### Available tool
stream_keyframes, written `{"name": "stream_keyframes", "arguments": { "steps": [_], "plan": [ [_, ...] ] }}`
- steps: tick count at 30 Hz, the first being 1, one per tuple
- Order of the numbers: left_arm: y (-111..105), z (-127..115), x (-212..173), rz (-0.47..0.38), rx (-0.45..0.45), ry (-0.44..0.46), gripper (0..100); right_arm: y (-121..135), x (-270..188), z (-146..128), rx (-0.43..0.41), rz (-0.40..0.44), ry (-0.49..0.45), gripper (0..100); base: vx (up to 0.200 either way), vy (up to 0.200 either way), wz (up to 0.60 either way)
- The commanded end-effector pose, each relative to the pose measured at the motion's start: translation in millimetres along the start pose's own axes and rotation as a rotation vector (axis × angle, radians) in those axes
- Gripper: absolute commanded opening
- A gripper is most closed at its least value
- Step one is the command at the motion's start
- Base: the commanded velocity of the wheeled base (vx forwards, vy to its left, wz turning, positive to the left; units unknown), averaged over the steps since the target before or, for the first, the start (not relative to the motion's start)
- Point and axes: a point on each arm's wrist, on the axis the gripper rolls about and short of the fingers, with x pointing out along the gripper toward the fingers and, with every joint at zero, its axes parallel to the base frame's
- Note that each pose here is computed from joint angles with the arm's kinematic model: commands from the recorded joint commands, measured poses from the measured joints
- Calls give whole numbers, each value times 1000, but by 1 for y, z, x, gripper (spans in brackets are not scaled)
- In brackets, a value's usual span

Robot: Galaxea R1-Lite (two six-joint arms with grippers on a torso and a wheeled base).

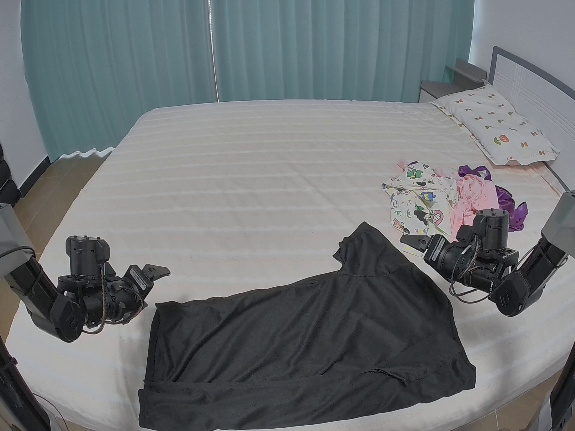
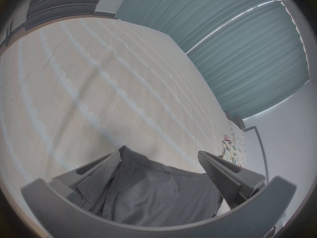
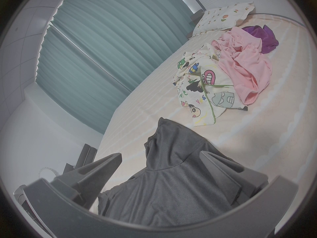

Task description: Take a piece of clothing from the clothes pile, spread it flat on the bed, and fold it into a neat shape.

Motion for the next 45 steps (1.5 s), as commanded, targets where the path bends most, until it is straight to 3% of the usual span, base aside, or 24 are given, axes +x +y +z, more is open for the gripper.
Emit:
{"name": "stream_keyframes", "arguments": {
  "steps": [1,29,30,38,45],
  "plan": [
    [8,-11,15,54,12,36,100,0,1,-1,0,-1,4,100,0,0,0],
    [12,-17,35,72,21,69,100,-5,7,-6,3,-14,21,100,0,0,0],
    [12,-17,37,73,21,68,0,-6,7,-6,2,-15,20,100,0,0,0],
    [17,-13,48,136,16,5,0,-5,11,-4,-5,-17,16,100,0,0,0],
    [17,3,46,130,-13,-48,0,-2,21,2,-16,-24,17,100,0,0,0]
  ]
}}
